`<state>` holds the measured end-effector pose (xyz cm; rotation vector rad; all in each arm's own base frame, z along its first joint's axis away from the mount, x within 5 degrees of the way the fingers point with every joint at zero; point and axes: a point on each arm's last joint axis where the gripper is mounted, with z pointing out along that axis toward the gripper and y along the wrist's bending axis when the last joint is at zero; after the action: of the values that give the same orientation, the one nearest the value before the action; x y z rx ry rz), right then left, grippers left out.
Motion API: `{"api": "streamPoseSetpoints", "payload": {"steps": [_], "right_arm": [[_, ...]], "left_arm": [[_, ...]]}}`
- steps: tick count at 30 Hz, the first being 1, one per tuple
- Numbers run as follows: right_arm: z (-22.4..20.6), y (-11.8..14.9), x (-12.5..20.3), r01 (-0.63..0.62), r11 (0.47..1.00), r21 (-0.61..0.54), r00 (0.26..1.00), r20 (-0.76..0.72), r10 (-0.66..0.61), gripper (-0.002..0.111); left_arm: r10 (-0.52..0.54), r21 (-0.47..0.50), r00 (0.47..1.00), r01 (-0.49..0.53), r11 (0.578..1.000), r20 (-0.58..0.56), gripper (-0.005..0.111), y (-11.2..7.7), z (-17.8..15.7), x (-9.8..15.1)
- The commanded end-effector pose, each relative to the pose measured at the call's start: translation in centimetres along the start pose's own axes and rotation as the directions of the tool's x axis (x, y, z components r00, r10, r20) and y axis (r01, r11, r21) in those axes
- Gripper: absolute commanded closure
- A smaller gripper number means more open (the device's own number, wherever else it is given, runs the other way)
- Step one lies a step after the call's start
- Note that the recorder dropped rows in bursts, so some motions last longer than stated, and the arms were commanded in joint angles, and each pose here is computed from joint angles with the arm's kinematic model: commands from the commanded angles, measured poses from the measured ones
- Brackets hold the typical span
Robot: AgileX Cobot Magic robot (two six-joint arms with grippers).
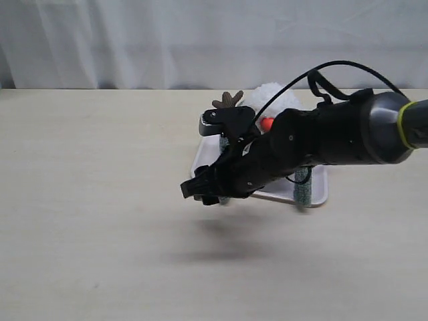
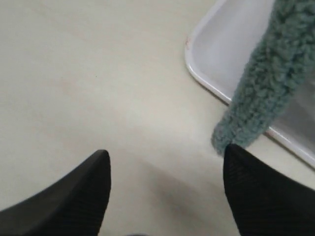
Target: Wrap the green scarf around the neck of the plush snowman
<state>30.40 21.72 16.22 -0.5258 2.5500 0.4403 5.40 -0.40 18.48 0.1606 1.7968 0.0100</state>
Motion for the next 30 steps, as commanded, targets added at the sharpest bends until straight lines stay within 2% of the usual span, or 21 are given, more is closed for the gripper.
{"api": "streamPoseSetpoints", "payload": {"steps": [1,5,10,15,21,25,30], "right_arm": [[0.4,0.1,-1.1,-0.019,1.0,-0.004,1.0,0.021,0.019,0.046],[0.6,-0.5,-0.8,0.003,0.999,0.049,1.0,0.009,-0.003,0.046],[1.5,-1.6,-0.4,-0.091,0.99,0.105,0.996,-0.001,0.092,0.046],[3.9,-2.2,0.7,-0.094,0.988,0.119,0.994,-0.038,0.099,0.046],[4.7,-2.3,0.1,-0.097,0.99,0.101,0.995,0.045,0.093,0.046],[4.9,-3.2,0.1,-0.11,0.988,0.111,0.993,0.052,0.104,0.054],[5.6,-4.0,0.6,-0.117,0.985,0.129,0.993,0.023,0.115,0.072]], "left_arm": [[-0.005,-0.001,1.0,0.005,1.0,0.012,0.107,0.0,0.0,-0.1],[-0.005,-0.001,1.0,0.005,1.0,0.012,0.107,0.0,0.0,-0.1],[-0.005,-0.001,1.0,0.005,1.0,0.012,0.107,0.0,0.0,-0.1],[-0.005,-0.001,1.0,0.005,1.0,0.012,0.107,0.0,0.0,-0.1],[-0.005,-0.001,1.0,0.005,1.0,0.012,0.107,0.0,0.0,-0.1],[-0.005,-0.001,1.0,0.005,1.0,0.012,0.107,0.0,0.0,-0.1],[-0.005,-0.001,1.0,0.005,1.0,0.012,0.107,0.0,0.0,-0.1]]}}
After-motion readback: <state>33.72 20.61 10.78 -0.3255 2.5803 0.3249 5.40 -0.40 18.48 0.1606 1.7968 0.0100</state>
